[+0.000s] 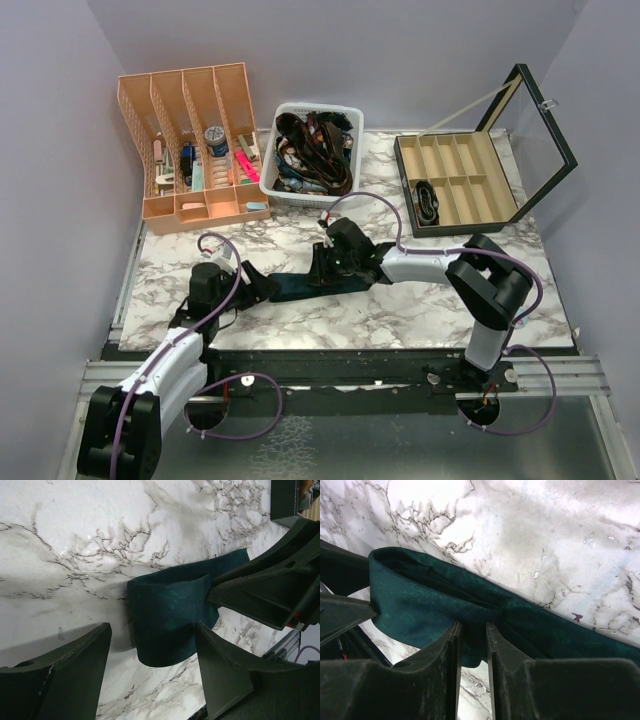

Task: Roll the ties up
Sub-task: Roll the tie at the center of the board.

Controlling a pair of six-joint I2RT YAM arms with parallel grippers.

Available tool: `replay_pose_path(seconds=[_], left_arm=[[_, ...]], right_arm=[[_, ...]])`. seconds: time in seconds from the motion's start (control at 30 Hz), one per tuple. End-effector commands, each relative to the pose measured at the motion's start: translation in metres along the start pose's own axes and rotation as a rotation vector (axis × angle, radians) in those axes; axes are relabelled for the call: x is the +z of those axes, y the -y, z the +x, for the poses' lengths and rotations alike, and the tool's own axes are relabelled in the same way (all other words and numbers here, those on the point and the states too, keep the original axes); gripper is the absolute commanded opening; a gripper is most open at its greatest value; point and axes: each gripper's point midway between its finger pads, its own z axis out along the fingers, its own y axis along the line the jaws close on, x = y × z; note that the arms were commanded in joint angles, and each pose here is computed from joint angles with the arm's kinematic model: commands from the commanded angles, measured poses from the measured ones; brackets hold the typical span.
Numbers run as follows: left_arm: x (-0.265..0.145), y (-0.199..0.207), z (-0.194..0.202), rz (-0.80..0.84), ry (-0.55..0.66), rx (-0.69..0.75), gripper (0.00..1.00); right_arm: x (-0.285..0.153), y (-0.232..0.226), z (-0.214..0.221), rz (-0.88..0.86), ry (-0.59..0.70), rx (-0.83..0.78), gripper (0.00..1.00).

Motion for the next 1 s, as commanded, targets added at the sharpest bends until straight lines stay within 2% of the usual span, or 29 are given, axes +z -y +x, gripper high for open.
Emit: replay_pose_path(seconds=[0.0,0.23,0.7,0.97], left_arm=[[0.0,0.015,-0.002,0.068,-0.006,0.037,0.69],[0.001,0.021,0.003,0.107,-0.026,0.04,0.7],[0.016,-0.002,0.02,-0.01,-0.143,-0.052,0.71],[0.017,-0.014,0.032,-0.064,-0.188,-0.107,0.62]], right_arm=[[0.007,0.022,0.005,0.082,-0.026,-0.004,0.29],[0.007,0.026,0.009,0.076,-0.031,-0.001,0.29],[0.005,0.025,0.011,0.055,-0.019,-0.009,0.29],[0.005,0.028,0.018,0.051,-0.024,0.001,0.28]])
